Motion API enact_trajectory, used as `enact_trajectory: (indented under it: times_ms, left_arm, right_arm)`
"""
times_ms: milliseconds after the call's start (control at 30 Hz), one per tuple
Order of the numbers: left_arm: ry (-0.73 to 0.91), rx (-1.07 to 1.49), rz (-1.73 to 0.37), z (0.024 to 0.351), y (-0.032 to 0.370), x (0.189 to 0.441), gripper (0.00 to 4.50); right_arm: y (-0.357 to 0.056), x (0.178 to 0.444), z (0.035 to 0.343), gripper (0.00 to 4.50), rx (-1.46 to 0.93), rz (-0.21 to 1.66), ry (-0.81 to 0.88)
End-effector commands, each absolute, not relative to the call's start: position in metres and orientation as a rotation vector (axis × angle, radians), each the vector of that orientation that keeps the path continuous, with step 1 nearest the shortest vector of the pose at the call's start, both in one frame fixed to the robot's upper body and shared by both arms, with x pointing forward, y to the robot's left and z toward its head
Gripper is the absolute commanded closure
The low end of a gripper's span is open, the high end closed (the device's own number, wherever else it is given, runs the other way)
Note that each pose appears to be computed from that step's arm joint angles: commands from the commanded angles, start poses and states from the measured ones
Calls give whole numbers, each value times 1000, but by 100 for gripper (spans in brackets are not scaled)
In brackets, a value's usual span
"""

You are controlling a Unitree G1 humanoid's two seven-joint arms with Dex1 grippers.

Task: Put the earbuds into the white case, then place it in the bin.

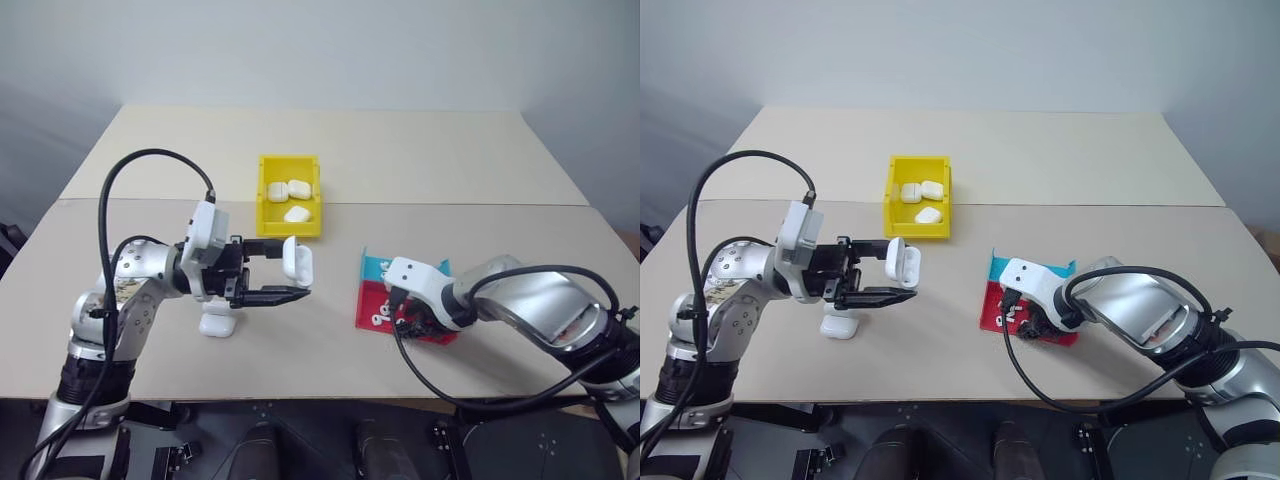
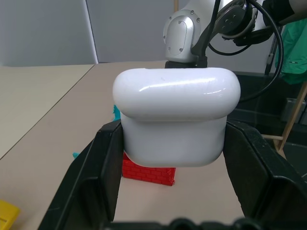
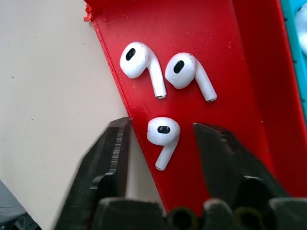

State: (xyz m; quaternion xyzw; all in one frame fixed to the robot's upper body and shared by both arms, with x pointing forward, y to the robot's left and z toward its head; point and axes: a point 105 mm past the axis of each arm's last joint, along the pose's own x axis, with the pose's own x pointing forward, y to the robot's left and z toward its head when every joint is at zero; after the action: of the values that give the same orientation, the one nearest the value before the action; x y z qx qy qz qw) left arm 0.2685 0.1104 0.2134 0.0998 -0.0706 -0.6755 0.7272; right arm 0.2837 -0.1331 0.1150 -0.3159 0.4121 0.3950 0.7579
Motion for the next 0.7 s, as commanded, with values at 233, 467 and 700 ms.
enact_trajectory:
  times_ms: [233, 467, 700]
  left_arm:
    - [-193, 238, -1518, 227, 111, 261, 172]
    - [-204, 235, -1561, 237, 110, 263, 172]
    - [-229, 240, -1597, 249, 101, 270, 172]
  right_arm:
    - [-125, 279, 121, 389, -656, 899, 872]
    - [-127, 281, 165, 389, -510, 914, 754]
    - [-128, 287, 253, 389, -369, 856, 75]
